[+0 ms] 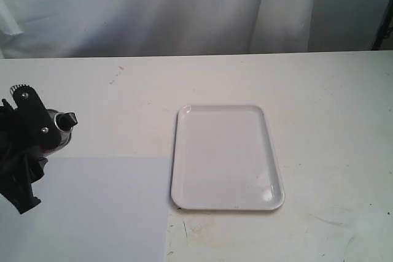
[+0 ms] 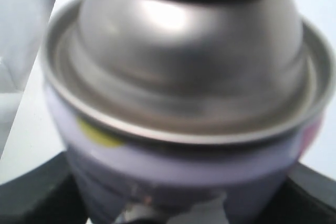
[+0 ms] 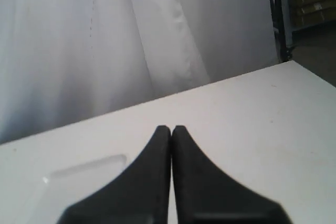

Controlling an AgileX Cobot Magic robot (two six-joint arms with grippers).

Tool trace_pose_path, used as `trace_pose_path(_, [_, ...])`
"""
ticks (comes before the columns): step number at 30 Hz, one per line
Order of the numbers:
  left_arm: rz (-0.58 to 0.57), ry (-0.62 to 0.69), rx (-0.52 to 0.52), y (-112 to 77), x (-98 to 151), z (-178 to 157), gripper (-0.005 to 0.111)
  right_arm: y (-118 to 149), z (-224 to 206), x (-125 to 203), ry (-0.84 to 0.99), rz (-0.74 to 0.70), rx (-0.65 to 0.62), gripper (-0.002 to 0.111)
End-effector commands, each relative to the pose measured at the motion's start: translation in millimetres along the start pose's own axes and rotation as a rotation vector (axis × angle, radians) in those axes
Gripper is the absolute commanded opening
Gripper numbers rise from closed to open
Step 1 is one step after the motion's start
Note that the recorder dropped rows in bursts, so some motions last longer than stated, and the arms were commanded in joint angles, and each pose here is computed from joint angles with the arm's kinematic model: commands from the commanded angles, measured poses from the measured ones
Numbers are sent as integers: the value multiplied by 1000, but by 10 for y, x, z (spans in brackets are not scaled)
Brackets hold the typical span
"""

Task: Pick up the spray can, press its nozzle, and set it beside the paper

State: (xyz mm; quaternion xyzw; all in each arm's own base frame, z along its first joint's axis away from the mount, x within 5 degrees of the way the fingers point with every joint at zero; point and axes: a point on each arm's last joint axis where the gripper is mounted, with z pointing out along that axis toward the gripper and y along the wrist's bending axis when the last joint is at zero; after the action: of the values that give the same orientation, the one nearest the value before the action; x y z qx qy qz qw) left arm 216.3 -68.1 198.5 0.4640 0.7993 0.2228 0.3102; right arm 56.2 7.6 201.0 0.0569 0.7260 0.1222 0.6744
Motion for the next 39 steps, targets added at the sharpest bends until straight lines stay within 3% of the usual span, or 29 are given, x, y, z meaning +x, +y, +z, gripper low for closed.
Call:
trace_pose_path(1, [10, 7, -16, 16, 3, -16, 0, -6, -7, -75, -96, 136, -1, 0])
trace_pose_path(3, [17, 15, -23, 22, 9, -16, 0, -14, -11, -111, -136, 177, 2, 0])
trace_pose_path(6, [16, 18, -28, 26, 12, -17, 0, -29, -18, -152, -185, 401, -7, 0])
trace_pose_path(9, [16, 18, -28, 26, 12, -17, 0, -57, -33, -217, -264, 381, 12, 0])
trace_pose_path(12, [16, 17, -27, 26, 11, -17, 0, -18, -28, -198, -201, 345, -7, 0])
trace_pose_path(18, [16, 15, -26, 25, 9, -16, 0, 169, -68, -627, -154, 205, -59, 0])
trace_pose_path(22, [16, 15, -26, 25, 9, -16, 0, 357, 248, -936, 146, 77, -100, 0])
trace_pose_path(24, [16, 15, -26, 25, 9, -16, 0, 498, 491, -977, 319, 52, -199, 0])
trace_pose_path(26, [23, 15, -26, 25, 9, -16, 0, 724, 798, -877, 566, -21, -390, 0])
trace_pose_path(28, [36, 16, -29, 27, 10, -17, 0, 812, 970, -776, 672, -22, -456, 0])
trace_pose_path(33, [68, 17, -37, 36, 11, -17, 0, 887, 1300, -446, 859, 66, -467, 0])
trace_pose_path(39, [71, -13, -26, 24, -17, -16, 0, 870, 1455, -314, 881, 88, -443, 0])
